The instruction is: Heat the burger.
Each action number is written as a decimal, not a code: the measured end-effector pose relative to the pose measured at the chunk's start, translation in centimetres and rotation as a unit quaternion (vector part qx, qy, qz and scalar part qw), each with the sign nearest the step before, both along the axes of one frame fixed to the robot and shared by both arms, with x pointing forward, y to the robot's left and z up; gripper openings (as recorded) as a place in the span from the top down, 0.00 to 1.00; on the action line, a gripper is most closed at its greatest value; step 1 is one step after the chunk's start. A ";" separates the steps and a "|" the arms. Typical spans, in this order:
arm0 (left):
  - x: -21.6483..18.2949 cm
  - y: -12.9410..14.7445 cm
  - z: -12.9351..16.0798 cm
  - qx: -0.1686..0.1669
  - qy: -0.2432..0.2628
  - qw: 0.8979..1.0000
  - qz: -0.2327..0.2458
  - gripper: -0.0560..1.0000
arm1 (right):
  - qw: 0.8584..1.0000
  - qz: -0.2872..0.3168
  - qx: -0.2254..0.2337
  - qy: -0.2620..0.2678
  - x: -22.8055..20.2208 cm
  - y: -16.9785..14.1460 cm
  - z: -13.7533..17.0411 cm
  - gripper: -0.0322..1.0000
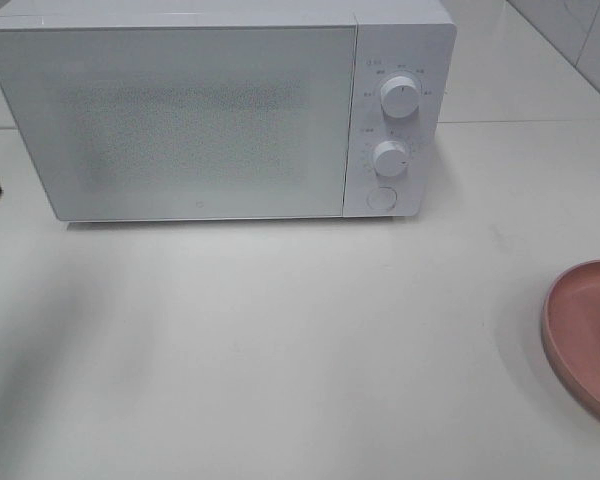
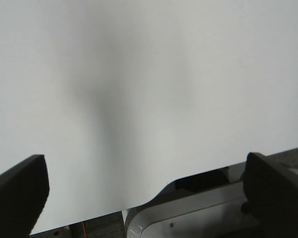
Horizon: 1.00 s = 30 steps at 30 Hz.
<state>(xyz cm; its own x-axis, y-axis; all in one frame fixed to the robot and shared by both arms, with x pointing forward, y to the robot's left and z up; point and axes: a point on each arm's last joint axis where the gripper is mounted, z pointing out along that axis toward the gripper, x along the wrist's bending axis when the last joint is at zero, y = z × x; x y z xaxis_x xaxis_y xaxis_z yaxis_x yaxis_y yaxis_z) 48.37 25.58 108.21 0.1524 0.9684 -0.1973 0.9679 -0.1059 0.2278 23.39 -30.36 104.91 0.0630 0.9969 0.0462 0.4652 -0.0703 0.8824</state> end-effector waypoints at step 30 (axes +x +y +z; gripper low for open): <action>-12.6 3.0 -1.1 0.008 -0.109 0.992 0.069 0.01 | 1.000 0.000 0.000 0.000 0.0 0.0 0.0 0.22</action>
<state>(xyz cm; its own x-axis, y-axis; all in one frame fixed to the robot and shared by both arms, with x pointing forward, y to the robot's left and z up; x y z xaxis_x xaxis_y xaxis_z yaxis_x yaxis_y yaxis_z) 35.76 28.59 107.11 0.0554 0.9857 -0.1594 0.9012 0.0194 0.4329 23.39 -30.36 104.91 0.0630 0.9969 0.0462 0.4652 -0.0703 0.8824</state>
